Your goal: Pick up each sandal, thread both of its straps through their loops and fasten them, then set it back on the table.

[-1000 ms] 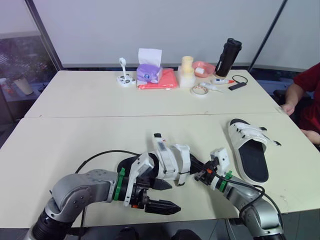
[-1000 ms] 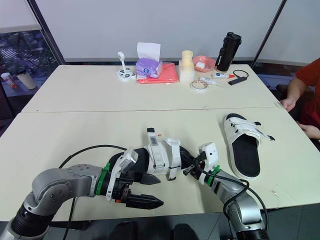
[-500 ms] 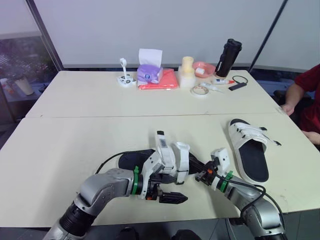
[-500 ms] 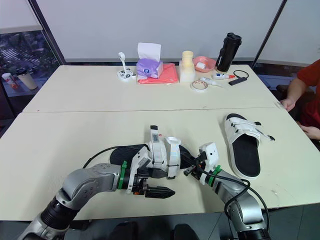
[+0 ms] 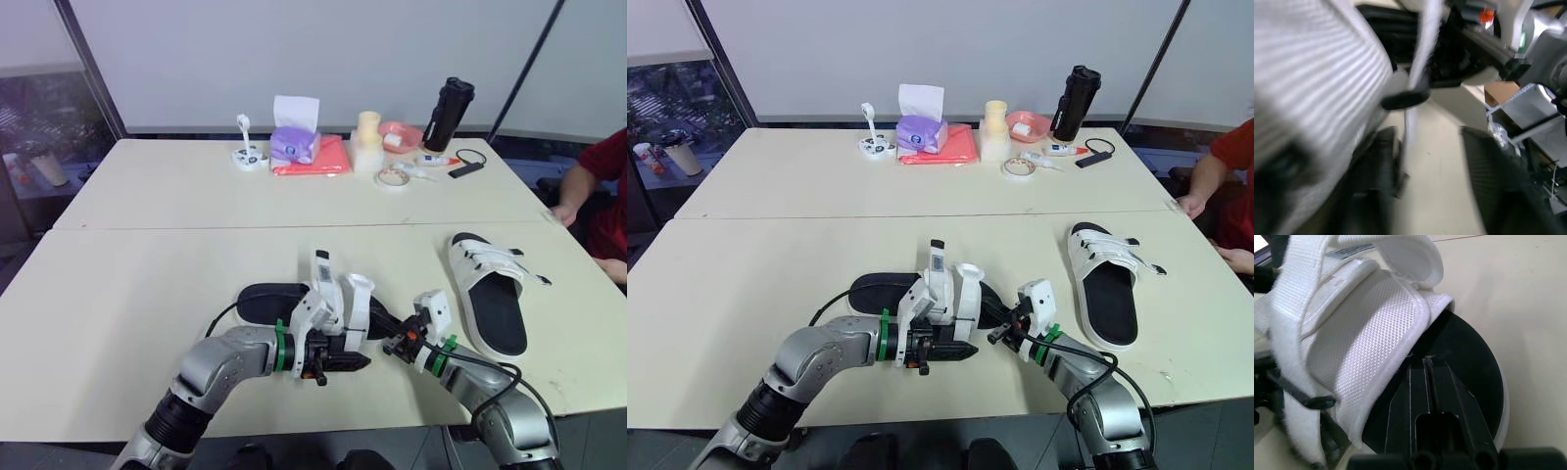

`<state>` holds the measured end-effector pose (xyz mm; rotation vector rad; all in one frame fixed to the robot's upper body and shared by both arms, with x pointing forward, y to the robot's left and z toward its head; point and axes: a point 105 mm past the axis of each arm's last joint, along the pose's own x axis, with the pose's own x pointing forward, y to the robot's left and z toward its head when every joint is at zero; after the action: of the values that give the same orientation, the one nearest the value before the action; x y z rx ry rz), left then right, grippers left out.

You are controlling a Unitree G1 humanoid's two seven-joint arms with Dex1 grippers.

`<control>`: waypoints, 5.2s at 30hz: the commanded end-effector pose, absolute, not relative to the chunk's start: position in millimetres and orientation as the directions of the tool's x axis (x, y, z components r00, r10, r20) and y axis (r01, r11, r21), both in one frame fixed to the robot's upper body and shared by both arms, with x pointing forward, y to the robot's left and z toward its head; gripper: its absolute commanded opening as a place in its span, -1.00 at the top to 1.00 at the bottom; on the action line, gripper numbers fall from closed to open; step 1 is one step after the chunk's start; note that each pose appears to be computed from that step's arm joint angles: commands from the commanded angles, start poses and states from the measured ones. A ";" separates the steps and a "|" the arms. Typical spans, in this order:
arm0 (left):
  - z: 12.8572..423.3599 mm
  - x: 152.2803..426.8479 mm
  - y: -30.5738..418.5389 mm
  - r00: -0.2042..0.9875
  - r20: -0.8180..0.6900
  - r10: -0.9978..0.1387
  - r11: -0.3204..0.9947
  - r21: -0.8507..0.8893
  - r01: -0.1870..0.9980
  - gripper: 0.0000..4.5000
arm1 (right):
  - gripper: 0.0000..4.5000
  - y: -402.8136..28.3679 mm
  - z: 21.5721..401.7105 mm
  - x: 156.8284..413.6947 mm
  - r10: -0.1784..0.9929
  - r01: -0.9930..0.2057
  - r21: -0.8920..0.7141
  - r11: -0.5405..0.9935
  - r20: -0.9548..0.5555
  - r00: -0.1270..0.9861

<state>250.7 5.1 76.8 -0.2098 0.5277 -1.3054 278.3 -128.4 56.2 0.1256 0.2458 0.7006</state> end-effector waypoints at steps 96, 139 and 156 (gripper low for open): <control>211.2 334.0 8.2 -0.088 -0.024 -0.996 -0.077 -0.293 0.953 0.99 | 1.00 -121.1 -12.3 264.4 0.626 -0.535 0.325 0.780 -0.375 0.684; 199.0 372.3 58.6 0.286 0.000 -0.958 0.272 -0.310 0.911 -0.99 | 1.00 -144.4 74.3 290.5 0.553 -0.537 0.138 0.832 -0.142 0.821; 154.0 297.7 73.1 0.233 -0.144 -0.962 0.275 -0.504 0.819 -0.99 | 1.00 -189.5 170.9 269.0 0.614 -0.621 -0.002 0.784 -0.144 0.776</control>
<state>303.3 79.3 147.5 -0.3772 0.4943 -1.2216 276.5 -195.1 155.6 -0.0416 0.1773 0.6259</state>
